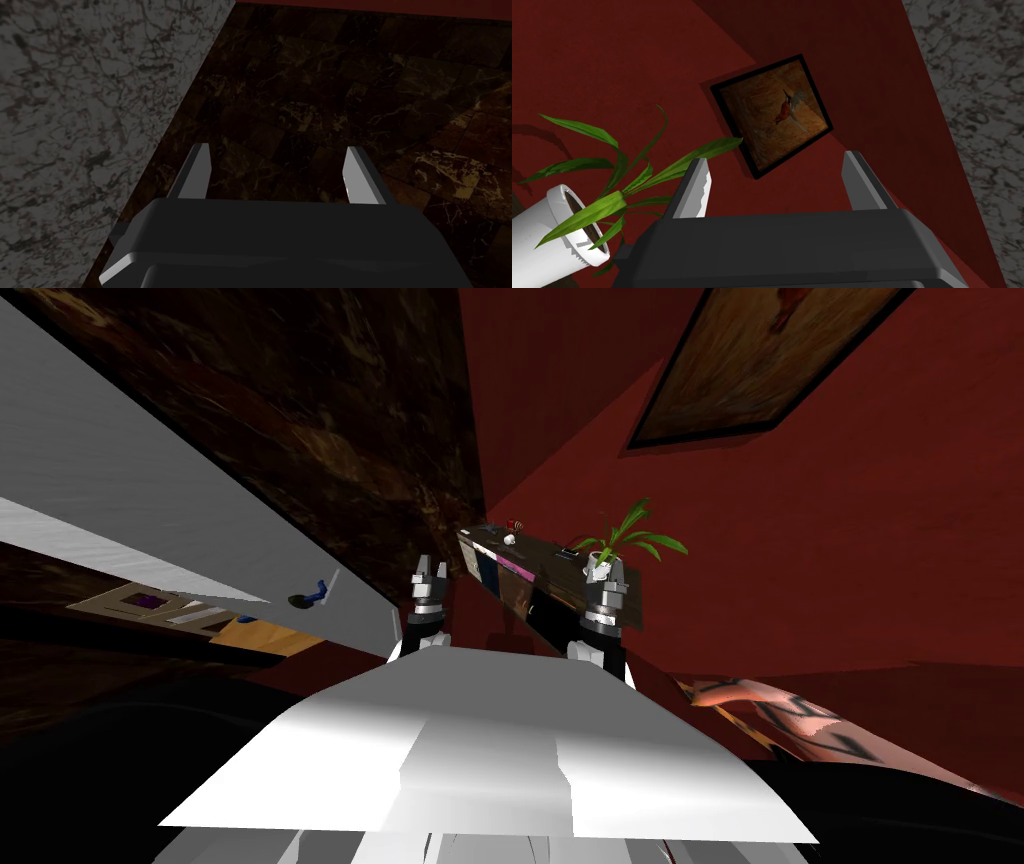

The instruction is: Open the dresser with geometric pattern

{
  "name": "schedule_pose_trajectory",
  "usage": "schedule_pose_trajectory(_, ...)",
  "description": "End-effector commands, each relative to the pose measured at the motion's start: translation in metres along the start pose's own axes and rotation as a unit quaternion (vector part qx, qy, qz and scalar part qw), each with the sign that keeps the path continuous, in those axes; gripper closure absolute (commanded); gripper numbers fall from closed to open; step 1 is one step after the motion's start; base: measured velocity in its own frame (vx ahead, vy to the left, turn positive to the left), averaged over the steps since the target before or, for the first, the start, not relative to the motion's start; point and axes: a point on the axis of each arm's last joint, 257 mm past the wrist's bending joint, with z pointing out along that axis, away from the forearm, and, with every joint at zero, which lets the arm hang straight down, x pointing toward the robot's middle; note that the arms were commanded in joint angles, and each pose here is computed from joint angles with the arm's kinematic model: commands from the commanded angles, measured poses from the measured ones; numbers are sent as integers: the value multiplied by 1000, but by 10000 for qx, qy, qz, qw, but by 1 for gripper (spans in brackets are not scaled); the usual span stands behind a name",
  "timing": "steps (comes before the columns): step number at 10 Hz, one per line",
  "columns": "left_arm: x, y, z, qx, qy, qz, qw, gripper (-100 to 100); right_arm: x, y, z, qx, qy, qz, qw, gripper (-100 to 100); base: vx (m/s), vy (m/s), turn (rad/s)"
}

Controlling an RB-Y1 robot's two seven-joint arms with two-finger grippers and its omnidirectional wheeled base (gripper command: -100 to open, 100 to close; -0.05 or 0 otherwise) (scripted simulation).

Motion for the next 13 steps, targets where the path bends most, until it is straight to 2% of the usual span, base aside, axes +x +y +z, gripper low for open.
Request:
schedule_pose_trajectory(1,0,0,0,0,0,0,10000,0,0,0,0,0,0,0,10000,0,0,0,0)
schedule_pose_trajectory(4,0,0,0,1,0,0,10000,0,0,0,0,-1,0,0,10000,0,0,0,0)
schedule_pose_trajectory(5,6,8,0,-84,175,36,9998,-100,0,0,0,-1,0,0,10000,0,36,-3,-63)
schedule_pose_trajectory(7,16,25,-1,-258,366,53,9990,-100,0,0,0,3,0,0,10000,0,79,-3,-111)
schedule_pose_trajectory(8,23,39,-2,-403,468,50,9981,-100,0,0,0,4,0,-1,10000,0,90,-7,-129)
schedule_pose_trajectory(9,26,47,-3,-480,514,47,9975,-100,0,0,0,4,0,0,10000,0,107,5,-121)
schedule_pose_trajectory(10,34,62,-5,-638,604,39,9961,-100,0,0,0,4,0,-1,10000,0,129,4,-153)
schedule_pose_trajectory(13,45,85,-8,-870,730,30,9935,-100,0,0,0,4,0,-1,10000,0,96,7,-93)
